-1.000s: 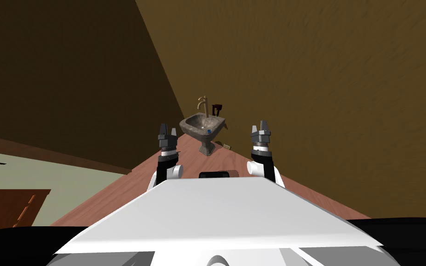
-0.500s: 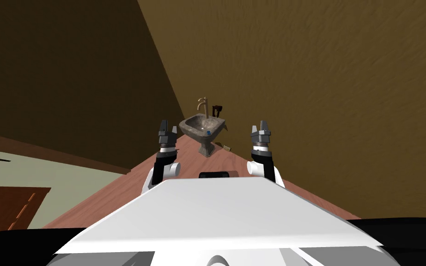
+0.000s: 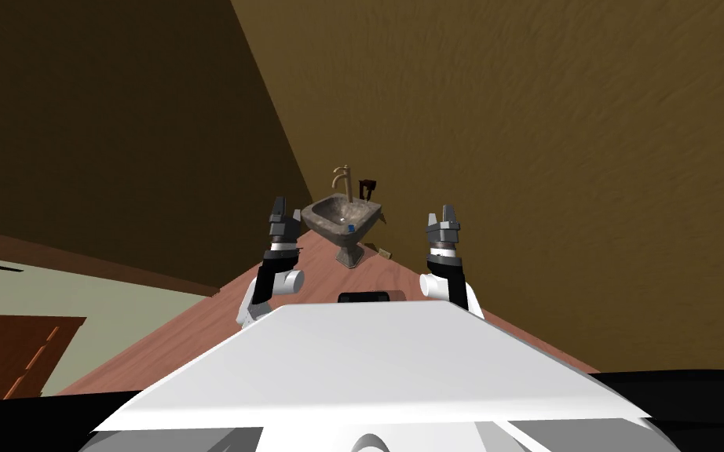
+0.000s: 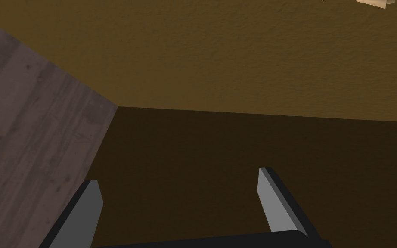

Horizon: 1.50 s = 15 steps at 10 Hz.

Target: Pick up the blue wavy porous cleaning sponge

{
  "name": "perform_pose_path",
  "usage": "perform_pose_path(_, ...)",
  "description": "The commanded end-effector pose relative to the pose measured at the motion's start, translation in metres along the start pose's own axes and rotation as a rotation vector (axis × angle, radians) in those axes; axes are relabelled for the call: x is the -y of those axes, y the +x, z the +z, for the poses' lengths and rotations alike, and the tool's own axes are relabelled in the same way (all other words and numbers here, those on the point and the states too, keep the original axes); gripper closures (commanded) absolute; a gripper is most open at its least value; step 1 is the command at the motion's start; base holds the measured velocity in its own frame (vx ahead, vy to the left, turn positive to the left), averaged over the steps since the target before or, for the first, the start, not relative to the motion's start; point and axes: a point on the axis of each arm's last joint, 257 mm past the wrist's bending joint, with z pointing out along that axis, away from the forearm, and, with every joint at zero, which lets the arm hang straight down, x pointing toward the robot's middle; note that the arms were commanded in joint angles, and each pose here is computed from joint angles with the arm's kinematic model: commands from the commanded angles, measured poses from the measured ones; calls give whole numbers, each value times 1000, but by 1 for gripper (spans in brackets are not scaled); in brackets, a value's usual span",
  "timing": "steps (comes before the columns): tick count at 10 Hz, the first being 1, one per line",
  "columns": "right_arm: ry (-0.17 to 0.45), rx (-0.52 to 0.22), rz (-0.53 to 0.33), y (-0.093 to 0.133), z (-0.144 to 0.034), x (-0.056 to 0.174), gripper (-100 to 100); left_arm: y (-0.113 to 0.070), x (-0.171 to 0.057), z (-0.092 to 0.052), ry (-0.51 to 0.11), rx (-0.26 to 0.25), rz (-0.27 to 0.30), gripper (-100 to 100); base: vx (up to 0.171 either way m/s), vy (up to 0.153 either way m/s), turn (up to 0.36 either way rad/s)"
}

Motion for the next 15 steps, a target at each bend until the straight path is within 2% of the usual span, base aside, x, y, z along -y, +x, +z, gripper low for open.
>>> perform_pose_path(1, 0, 0, 0, 0, 0, 0, 0, 1, -4, 4, -21, -5, 0, -100, 52, -56, 17)
perform_pose_path(2, 0, 0, 0, 0, 0, 0, 0, 1, -2, 13, -22, -14, -4, -100, 59, -60, 22)
perform_pose_path(3, 0, 0, 0, 0, 0, 0, 0, 1, -6, 13, -39, -15, -3, -100, 54, -50, 14)
perform_pose_path(4, 0, 0, 0, 0, 0, 0, 0, 2, -4, 22, -41, -26, -8, -100, 57, -60, 18)
perform_pose_path(5, 0, 0, 0, 0, 0, 0, 0, 3, -9, 22, -61, -28, -8, -100, 53, -53, 12)
perform_pose_path(6, 0, 0, 0, 0, 0, 0, 0, 4, -6, 32, -59, -40, -12, -100, 72, -70, 12)
perform_pose_path(7, 0, 0, 0, 0, 0, 0, 0, 5, -13, 31, -85, -43, -12, -100, 63, -55, 9)
perform_pose_path(8, 0, 0, 0, 0, 0, 0, 0, 7, -8, 41, -79, -57, -16, -100, 65, -57, 7)
perform_pose_path(9, 0, 0, 0, 0, 0, 0, 0, 8, -16, 40, -109, -61, -16, -100, 52, -47, 4)
perform_pose_path(10, 0, 0, 0, 0, 0, 0, 0, 11, -10, 50, -100, -77, -20, -100, 70, -60, -2)
perform_pose_path(12, 0, 0, 0, 0, 0, 0, 0, 13, -22, 49, -145, -84, -19, -100, 38, -38, 2)
perform_pose_path(13, 0, 0, 0, 0, 0, 0, 0, 17, -18, 59, -144, -104, -22, -100, 28, -44, -11)
perform_pose_path(15, 0, 0, 0, 0, 0, 0, 0, 19, -28, 57, -180, -111, -20, -100, 34, -33, 0)
